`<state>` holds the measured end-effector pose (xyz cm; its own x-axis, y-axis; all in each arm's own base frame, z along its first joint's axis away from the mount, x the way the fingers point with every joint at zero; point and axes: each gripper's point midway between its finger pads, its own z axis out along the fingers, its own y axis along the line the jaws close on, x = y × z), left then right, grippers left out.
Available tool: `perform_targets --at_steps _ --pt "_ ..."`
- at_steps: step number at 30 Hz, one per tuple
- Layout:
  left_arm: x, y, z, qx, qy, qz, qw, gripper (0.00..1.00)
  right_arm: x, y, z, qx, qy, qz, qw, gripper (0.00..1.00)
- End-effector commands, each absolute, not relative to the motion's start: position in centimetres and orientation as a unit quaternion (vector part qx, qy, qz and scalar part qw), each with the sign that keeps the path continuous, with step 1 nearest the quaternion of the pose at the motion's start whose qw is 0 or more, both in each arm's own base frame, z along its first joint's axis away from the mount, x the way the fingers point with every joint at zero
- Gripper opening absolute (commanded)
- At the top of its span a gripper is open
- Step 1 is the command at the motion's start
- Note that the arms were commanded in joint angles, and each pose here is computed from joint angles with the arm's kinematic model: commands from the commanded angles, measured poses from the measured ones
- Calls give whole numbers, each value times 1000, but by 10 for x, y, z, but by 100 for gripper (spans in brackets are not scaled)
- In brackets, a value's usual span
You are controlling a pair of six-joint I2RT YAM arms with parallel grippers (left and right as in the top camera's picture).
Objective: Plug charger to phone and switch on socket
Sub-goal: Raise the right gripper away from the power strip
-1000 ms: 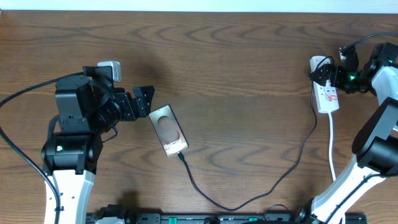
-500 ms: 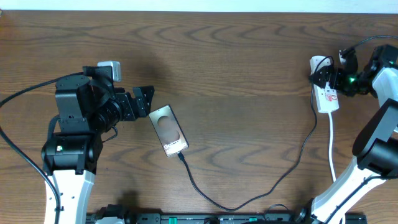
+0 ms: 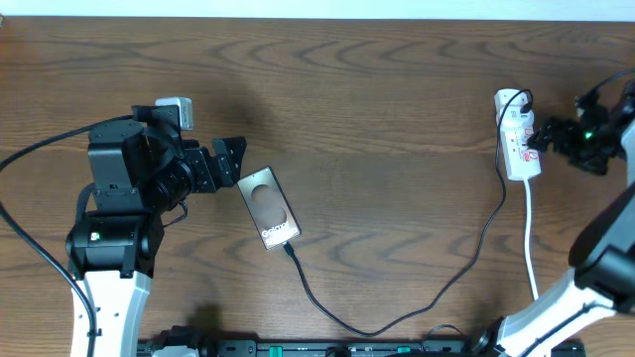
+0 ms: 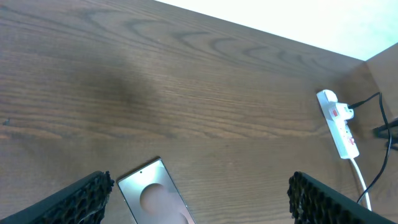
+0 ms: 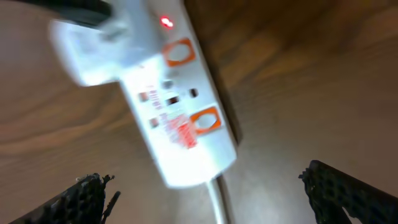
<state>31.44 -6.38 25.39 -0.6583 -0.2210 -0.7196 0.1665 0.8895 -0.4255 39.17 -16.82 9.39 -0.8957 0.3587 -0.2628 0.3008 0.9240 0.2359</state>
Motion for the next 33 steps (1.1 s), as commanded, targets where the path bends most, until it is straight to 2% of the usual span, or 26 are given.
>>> perform_targets --at_steps 1,7,11,33 --pt "317 -61 261 -14 877 -228 423 92 393 -160 159 162 957 87 225 99" --pt "317 -61 261 -14 877 -228 423 92 380 -140 246 130 932 85 328 99" --pt "317 -61 261 -14 877 -228 423 92 373 -135 268 123 924 75 353 99" --pt "317 -61 261 -14 877 -228 423 92 371 -135 271 122 923 74 357 99"
